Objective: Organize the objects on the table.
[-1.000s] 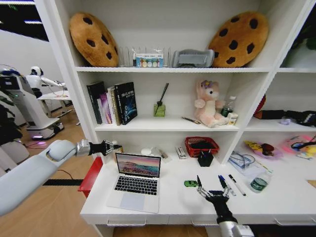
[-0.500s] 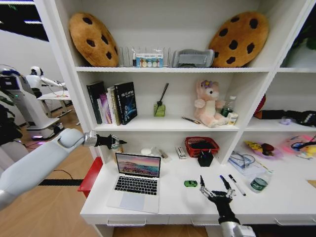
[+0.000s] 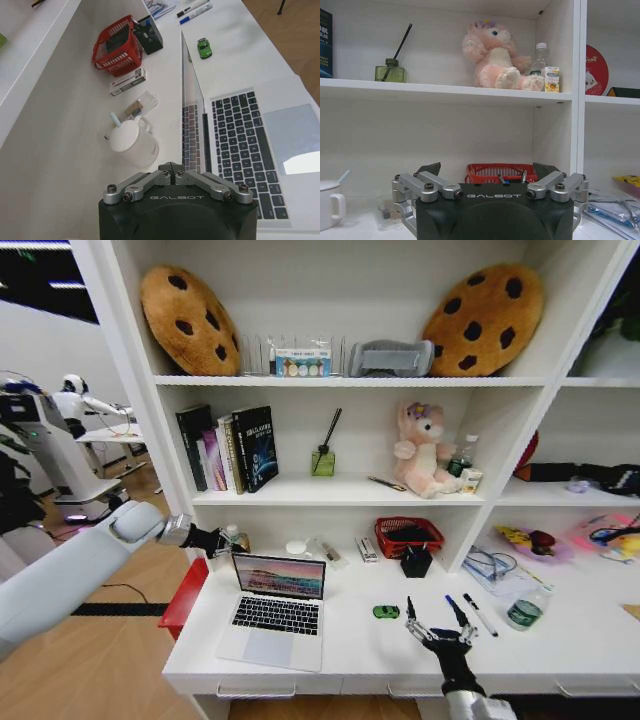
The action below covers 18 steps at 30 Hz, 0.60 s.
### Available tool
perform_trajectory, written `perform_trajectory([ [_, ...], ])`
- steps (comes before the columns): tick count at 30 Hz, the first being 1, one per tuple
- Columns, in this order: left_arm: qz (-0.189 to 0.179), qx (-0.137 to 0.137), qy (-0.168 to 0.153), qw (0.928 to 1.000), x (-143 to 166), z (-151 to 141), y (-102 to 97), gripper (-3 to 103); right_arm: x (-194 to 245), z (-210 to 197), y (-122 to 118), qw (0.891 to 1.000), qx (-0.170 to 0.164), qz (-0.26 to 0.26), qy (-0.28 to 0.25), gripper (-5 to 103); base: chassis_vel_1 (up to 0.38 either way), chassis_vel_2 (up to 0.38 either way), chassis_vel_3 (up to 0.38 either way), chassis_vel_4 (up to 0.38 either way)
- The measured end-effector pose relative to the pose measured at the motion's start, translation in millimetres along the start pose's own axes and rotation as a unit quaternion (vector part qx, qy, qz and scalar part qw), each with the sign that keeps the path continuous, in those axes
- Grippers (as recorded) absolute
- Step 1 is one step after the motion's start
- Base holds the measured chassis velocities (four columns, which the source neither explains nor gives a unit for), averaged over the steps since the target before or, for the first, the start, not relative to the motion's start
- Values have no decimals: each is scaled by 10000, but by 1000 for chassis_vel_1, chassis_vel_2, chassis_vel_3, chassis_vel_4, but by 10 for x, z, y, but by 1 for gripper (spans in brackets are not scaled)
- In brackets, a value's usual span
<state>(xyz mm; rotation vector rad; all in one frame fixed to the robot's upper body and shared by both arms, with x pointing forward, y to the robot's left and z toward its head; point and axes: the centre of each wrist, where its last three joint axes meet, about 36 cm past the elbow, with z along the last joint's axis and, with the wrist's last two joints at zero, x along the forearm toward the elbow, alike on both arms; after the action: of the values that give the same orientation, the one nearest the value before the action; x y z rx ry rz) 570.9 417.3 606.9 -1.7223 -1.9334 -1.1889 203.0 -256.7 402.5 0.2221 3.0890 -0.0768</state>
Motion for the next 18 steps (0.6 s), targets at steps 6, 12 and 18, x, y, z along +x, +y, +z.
perform_trajectory([
  [6,58,185,-45,9998,153,-1,-363,0,-7,4,28,10000,-7,-60,-5,100,0,0,0,0],
  [12,365,436,-69,9984,59,-58,-796,0,-7,5,53,10000,-14,-85,-7,100,0,0,0,0],
  [18,673,683,-40,9954,-176,-53,-1304,0,4,10,58,10000,-17,-82,4,100,0,0,0,0],
])
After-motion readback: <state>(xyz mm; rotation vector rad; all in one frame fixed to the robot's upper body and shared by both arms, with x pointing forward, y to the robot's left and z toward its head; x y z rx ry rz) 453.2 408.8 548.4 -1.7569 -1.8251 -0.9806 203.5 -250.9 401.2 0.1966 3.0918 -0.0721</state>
